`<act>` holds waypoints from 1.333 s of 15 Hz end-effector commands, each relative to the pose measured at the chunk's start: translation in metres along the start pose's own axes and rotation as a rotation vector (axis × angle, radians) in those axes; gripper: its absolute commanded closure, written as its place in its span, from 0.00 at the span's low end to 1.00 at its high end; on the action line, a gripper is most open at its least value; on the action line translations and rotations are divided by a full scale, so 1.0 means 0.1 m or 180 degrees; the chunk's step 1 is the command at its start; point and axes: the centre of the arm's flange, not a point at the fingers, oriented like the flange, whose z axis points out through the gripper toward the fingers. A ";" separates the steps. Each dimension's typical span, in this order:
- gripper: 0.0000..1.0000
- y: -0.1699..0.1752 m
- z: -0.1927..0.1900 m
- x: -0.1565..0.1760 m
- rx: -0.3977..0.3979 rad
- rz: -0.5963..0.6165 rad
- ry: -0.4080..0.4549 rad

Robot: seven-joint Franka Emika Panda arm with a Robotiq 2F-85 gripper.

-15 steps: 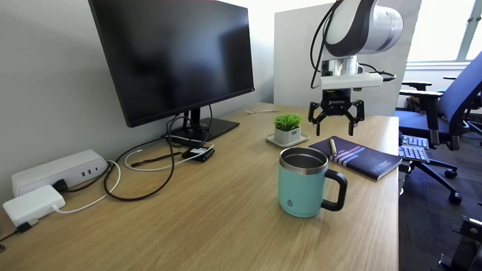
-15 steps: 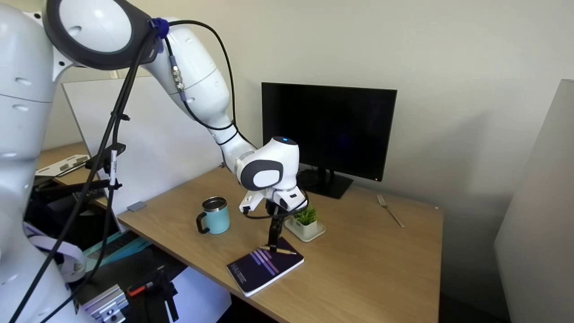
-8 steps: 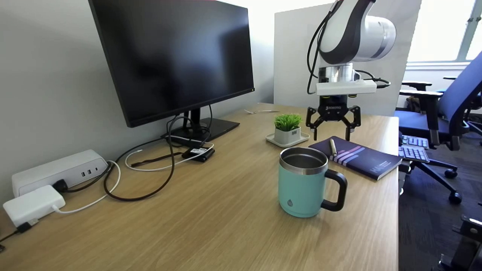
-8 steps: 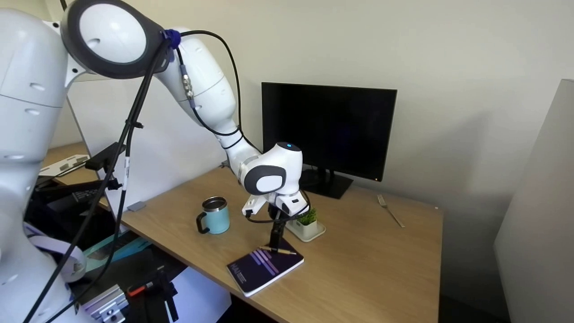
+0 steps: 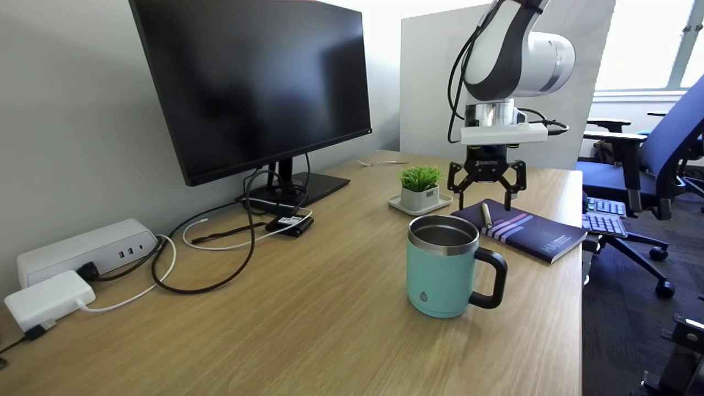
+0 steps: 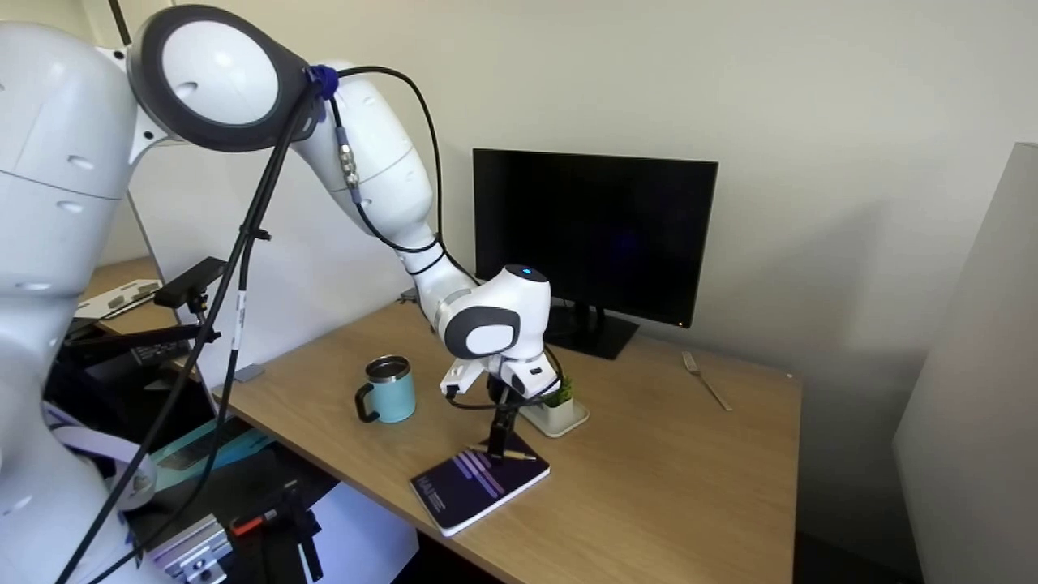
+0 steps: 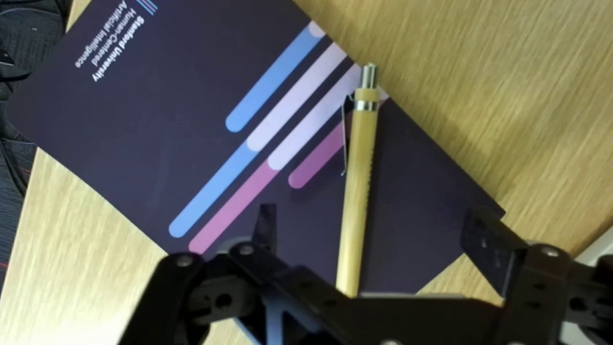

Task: Move the thermos to the left, put the pen inside the thermos

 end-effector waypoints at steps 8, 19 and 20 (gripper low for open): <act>0.74 -0.03 0.03 0.08 0.0018 0.0048 -0.0034; 0.97 0.06 -0.17 0.01 -0.0060 0.0074 0.0124; 0.97 0.07 -0.23 -0.02 -0.0073 0.0064 0.0160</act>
